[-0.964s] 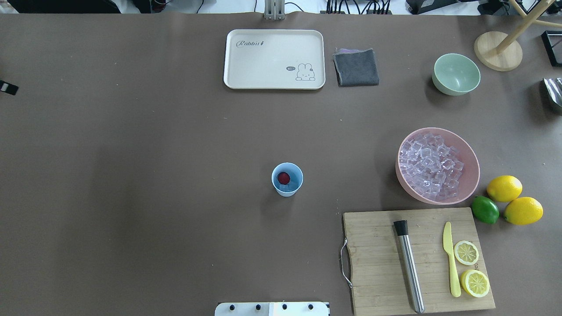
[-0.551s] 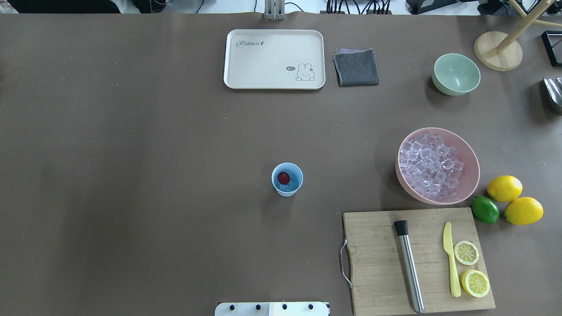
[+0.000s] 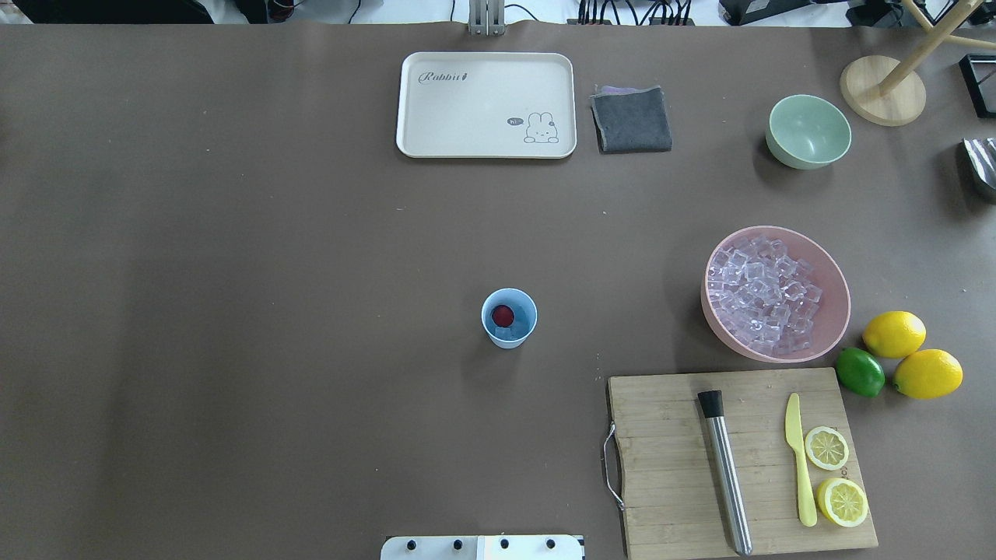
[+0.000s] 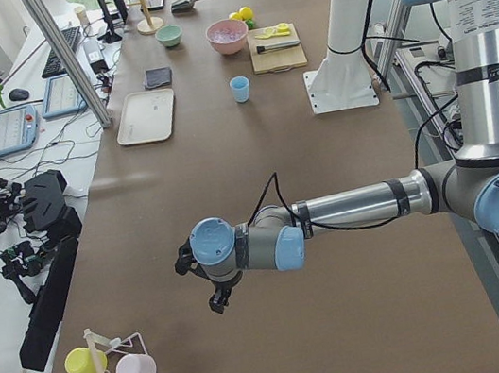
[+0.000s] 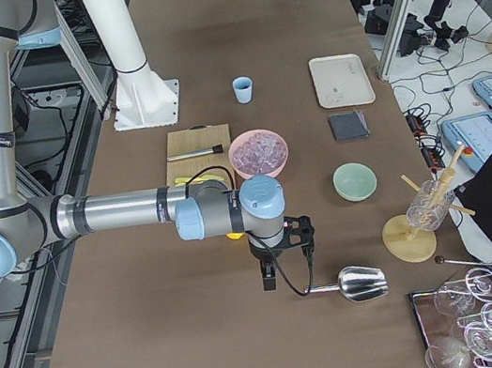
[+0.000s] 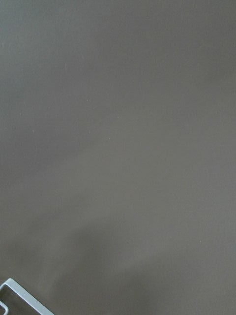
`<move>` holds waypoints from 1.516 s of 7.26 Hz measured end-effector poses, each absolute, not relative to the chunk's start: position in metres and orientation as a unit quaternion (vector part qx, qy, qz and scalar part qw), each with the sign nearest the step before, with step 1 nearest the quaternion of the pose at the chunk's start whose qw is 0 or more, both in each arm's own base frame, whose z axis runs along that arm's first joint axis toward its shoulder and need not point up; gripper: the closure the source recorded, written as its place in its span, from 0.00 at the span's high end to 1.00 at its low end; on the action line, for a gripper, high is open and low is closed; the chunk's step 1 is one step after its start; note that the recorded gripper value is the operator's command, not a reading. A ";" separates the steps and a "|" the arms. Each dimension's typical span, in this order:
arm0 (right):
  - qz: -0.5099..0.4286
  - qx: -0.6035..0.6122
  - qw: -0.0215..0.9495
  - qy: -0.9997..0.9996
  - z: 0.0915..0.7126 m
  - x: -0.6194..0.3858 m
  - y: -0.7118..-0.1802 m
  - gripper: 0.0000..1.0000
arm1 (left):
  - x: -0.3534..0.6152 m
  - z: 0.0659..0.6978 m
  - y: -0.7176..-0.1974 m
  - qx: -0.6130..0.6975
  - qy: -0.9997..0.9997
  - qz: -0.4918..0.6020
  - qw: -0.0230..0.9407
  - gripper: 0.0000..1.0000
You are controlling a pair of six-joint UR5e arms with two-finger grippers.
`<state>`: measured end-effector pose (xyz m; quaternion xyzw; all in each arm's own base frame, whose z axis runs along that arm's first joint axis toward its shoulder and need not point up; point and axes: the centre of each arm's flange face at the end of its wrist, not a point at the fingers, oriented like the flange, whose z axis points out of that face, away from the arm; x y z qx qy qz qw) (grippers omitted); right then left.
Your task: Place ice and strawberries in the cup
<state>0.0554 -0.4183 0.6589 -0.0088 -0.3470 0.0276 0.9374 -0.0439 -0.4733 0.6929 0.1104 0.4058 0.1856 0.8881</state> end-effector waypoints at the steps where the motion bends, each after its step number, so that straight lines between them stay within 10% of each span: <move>1: 0.029 -0.007 0.937 -0.347 0.658 0.057 -0.419 1.00 | -0.046 0.700 -0.472 0.102 0.399 0.181 0.893 0.98; 11: 0.028 -0.002 0.937 -0.348 0.654 0.057 -0.423 1.00 | -0.058 0.704 -0.473 0.053 0.342 0.166 0.923 0.98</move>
